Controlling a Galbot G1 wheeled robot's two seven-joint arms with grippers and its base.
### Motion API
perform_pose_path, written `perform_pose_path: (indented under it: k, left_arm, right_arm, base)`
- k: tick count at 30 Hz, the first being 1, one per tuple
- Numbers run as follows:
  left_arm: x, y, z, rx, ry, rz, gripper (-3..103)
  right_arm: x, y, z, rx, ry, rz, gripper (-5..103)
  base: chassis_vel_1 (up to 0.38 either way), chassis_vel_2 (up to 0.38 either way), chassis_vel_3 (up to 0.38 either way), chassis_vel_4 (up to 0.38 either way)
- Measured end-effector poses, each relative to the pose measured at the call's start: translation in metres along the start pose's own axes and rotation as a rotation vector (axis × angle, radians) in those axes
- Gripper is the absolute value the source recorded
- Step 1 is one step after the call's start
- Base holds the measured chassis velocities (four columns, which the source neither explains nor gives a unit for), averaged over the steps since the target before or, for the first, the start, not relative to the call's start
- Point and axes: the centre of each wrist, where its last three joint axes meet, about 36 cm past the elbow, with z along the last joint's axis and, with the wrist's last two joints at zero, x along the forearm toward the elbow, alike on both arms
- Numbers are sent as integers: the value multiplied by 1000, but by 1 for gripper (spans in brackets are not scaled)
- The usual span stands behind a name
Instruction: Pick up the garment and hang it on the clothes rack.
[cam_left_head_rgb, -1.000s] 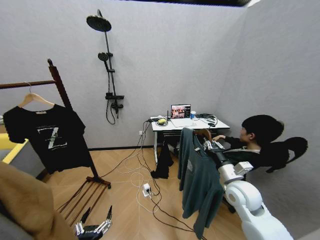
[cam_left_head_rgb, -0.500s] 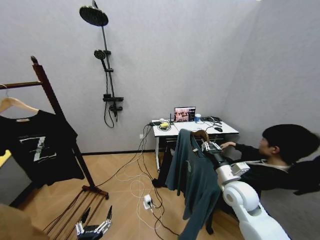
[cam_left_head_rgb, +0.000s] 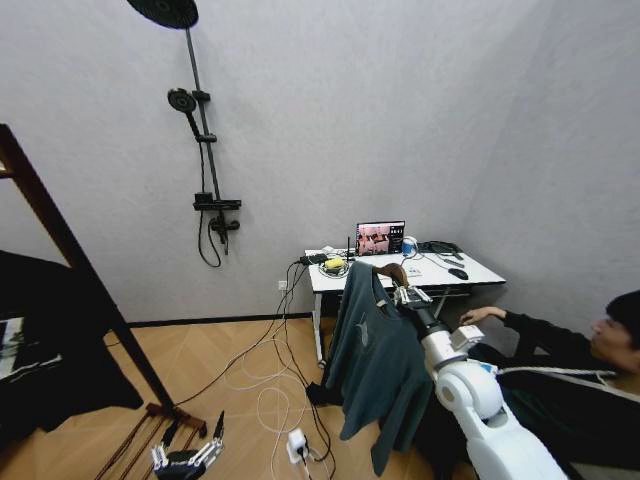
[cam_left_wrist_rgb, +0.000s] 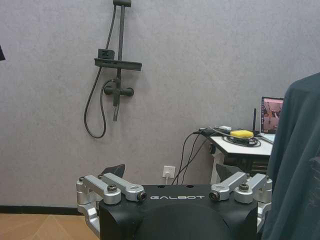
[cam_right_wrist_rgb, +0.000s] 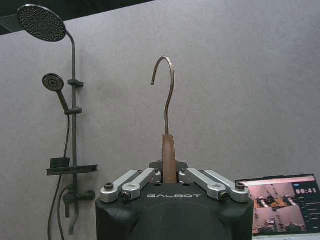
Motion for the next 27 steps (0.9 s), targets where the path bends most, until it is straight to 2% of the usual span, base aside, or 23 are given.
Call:
perform_pose_path:
  k: [7, 14, 19, 27]
  left_arm:
    - [0, 0, 0, 0, 1, 0, 100]
    - [0, 0, 0, 0, 0, 0, 100]
    - [0, 0, 0, 0, 0, 0, 100]
    - [0, 0, 0, 0, 0, 0, 100]
  right_arm:
    - [-16, 28, 1, -33, -18, -91, 10]
    - [-29, 35, 1, -22, -20, -148, 10]
    - [-28, 64, -29, -53, -24, -223, 10]
    - [-18, 96, -59, -103, -33, -324, 10]
  base:
    - [88, -23, -36, 63]
    - [75, 36, 41, 62]
    - [50, 105, 148, 79]
    - [126, 101, 107, 126]
